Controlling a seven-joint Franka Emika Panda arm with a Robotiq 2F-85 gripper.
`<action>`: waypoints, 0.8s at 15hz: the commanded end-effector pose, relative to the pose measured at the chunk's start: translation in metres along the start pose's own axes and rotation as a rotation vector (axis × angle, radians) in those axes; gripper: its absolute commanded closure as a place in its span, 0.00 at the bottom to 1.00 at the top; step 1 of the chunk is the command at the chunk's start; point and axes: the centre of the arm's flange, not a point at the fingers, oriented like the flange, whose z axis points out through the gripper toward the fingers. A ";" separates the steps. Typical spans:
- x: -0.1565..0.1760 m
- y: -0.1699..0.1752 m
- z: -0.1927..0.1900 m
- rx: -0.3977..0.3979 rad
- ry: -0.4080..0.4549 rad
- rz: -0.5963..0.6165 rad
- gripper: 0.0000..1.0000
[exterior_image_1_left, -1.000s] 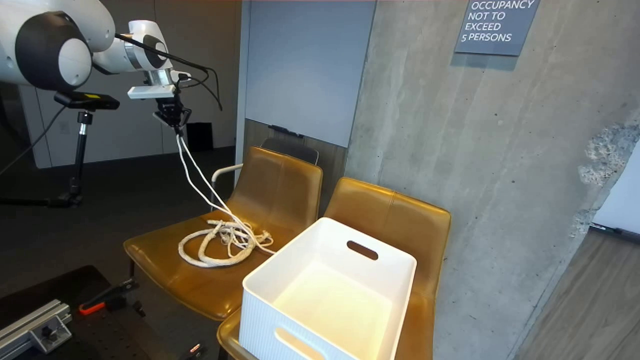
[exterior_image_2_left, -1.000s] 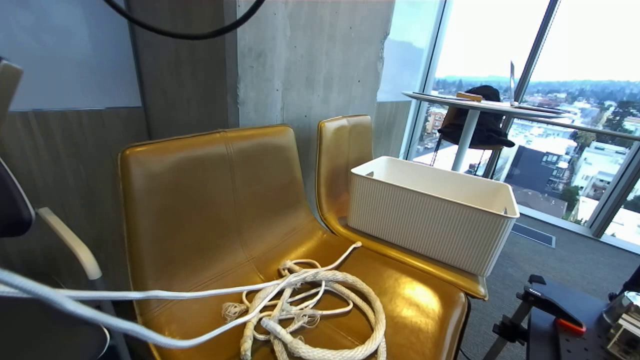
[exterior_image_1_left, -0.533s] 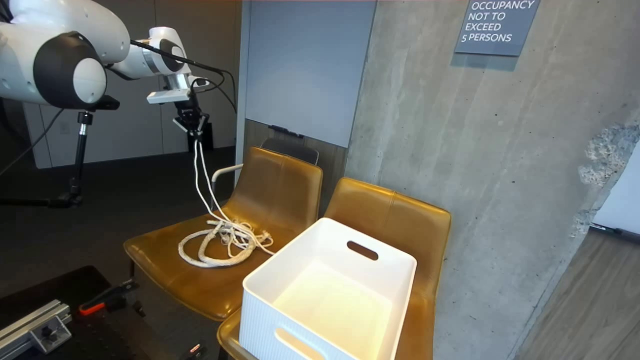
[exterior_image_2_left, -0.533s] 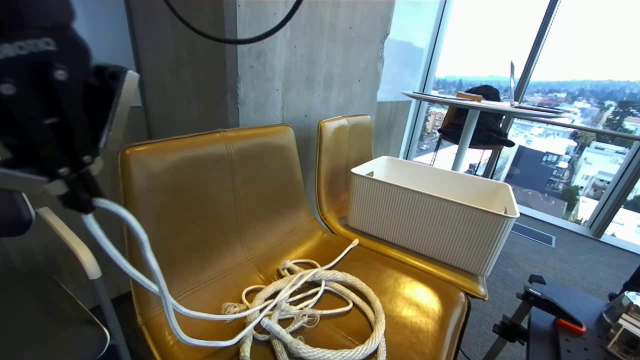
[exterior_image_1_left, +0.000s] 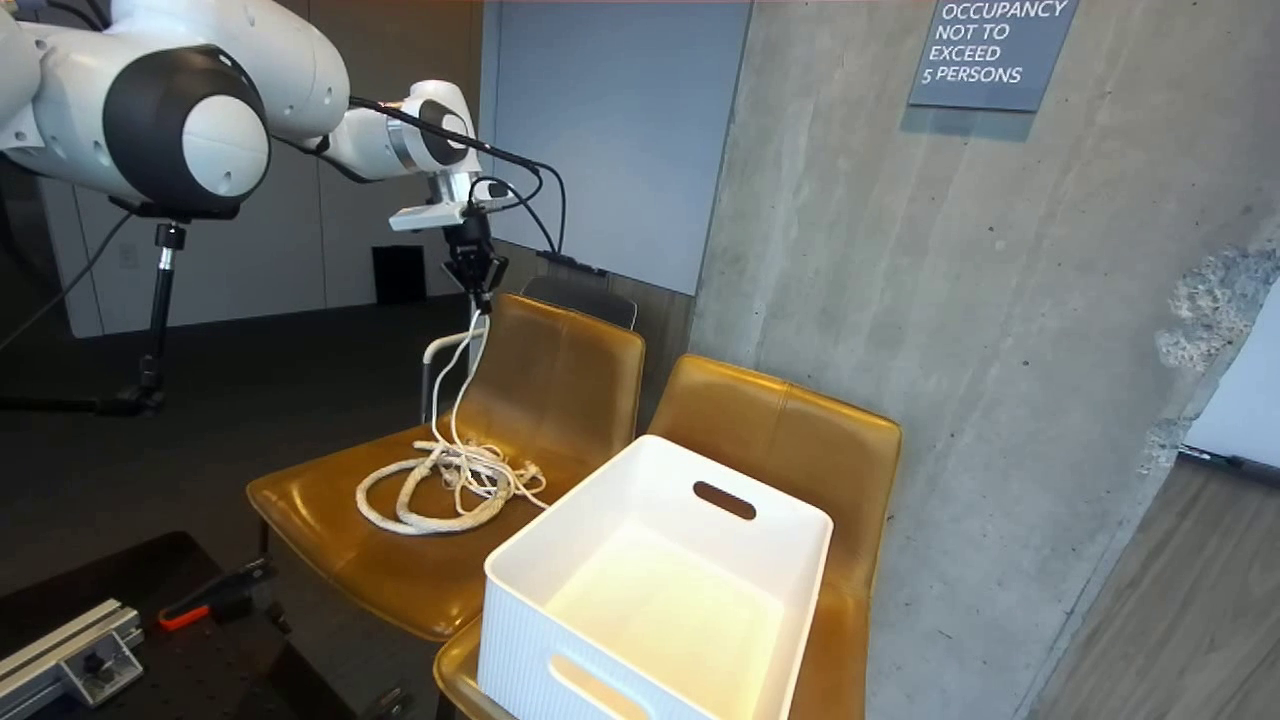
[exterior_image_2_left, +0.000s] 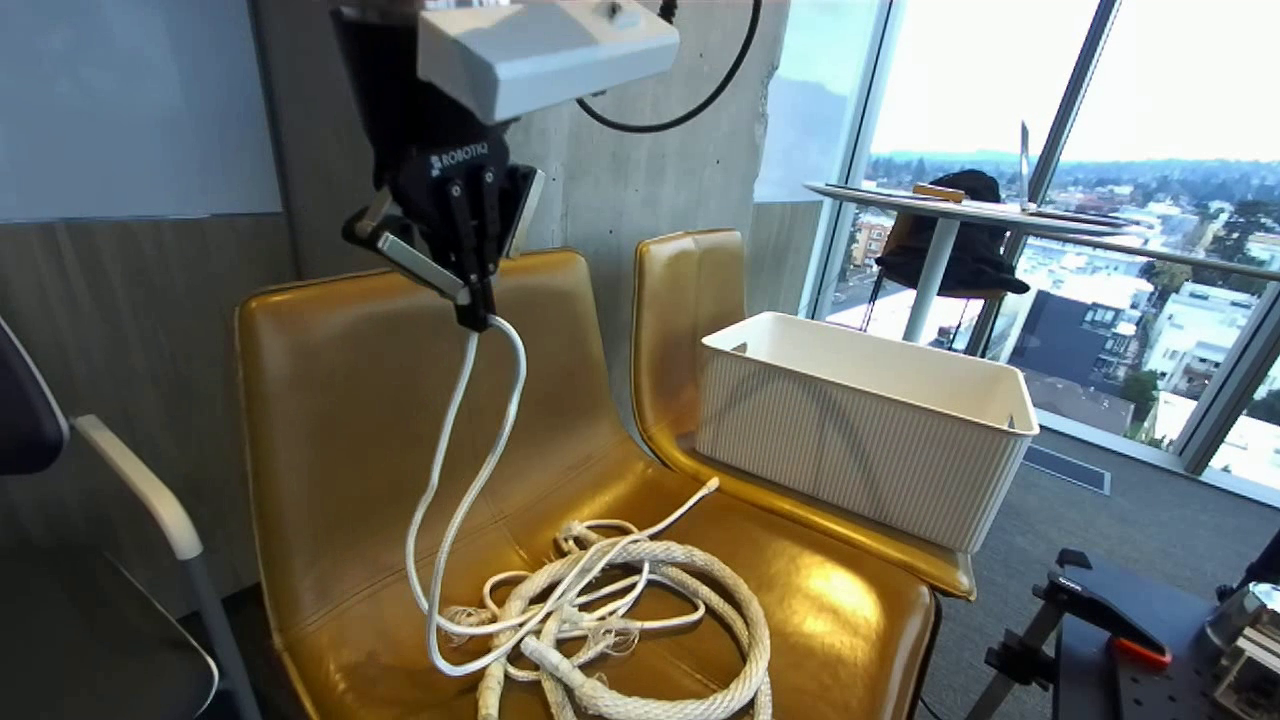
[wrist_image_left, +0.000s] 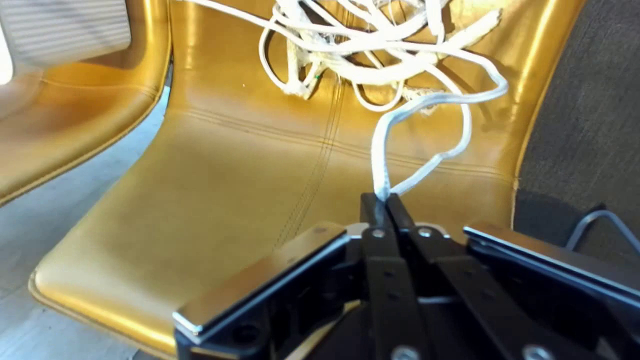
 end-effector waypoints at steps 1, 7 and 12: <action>-0.074 0.017 0.031 0.029 -0.080 0.053 0.99; -0.106 0.038 0.057 0.034 -0.112 0.108 0.99; -0.136 0.047 0.074 0.040 -0.054 0.100 0.99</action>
